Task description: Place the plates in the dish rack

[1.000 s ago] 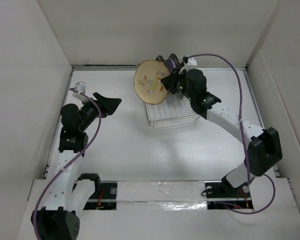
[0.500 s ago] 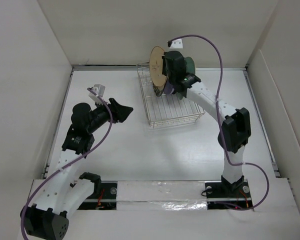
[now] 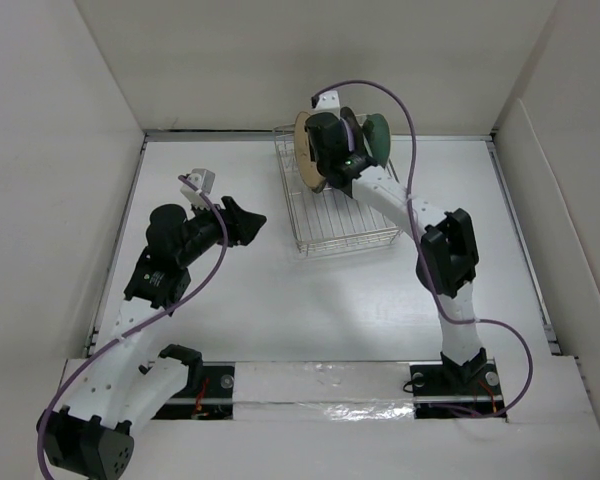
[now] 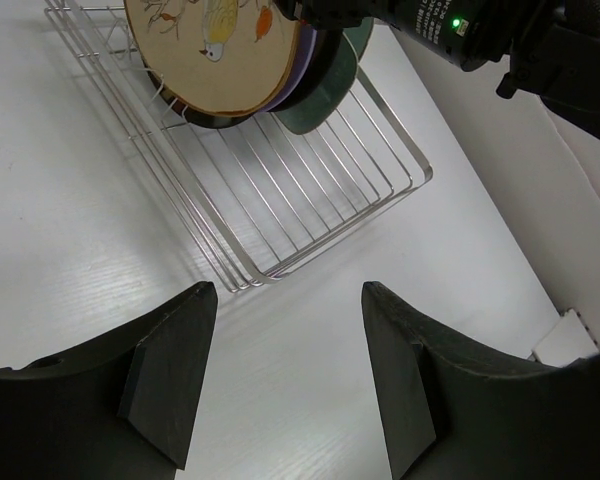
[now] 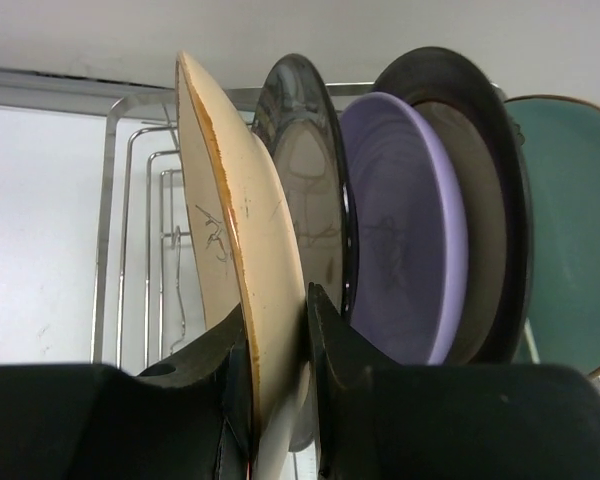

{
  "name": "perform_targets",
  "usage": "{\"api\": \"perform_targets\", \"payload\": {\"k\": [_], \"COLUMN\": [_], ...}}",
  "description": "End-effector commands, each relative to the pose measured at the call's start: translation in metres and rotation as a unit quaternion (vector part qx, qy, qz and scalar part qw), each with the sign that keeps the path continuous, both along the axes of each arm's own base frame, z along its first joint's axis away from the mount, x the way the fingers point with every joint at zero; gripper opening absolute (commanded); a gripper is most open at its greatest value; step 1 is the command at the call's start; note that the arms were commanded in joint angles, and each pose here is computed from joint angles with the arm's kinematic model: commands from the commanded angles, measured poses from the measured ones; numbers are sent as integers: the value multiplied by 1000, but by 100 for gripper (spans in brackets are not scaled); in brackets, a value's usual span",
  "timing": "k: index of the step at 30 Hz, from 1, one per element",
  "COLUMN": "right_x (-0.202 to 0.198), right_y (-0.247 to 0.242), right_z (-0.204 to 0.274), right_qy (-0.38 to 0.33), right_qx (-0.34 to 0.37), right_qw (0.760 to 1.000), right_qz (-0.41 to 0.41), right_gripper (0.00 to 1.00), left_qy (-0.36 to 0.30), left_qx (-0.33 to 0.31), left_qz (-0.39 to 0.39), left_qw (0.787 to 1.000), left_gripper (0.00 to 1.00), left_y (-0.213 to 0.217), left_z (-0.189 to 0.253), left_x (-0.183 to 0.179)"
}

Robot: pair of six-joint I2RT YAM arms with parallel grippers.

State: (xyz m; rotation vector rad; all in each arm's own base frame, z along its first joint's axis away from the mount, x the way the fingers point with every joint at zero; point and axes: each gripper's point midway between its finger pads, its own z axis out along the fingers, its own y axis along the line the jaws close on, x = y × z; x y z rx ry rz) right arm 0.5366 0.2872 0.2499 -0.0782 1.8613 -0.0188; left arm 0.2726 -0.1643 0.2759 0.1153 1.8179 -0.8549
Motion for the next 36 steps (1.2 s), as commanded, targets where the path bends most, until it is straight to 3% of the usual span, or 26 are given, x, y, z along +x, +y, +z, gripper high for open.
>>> {"api": "perform_targets", "payload": {"k": [1,8,14,21,26,28,30,36], "right_x": [5,5,6,1,-5,-6,-9,-21], "right_y": [20,47,53,64,81,86,94,110], "right_z": [53,4,0,15,2,-5,-19,-30], "right_qy": [-76,-42,-40,-47,-33,-25,-14,-8], "right_qx": [65,58,68,83,79,73,64,52], "right_qw": [995,997,996,994,994,994,995,995], "right_qz": [4,20,30,52,71,73,79,86], "right_gripper": [0,0,0,21,24,16,16,28], "left_qy": [-37,-36,-34,-34,-35,-36,-36,-37], "left_qx": [-1,1,3,4,5,4,4,3], "left_qz": [-1,5,20,24,27,29,29,27], "left_qw": [999,999,999,999,999,999,999,999], "left_gripper": [56,56,57,58,58,58,58,59], "left_y": [0,1,6,7,8,8,8,8], "left_z": [25,23,23,23,23,24,23,24], "left_x": [3,4,7,8,7,7,7,6]}}
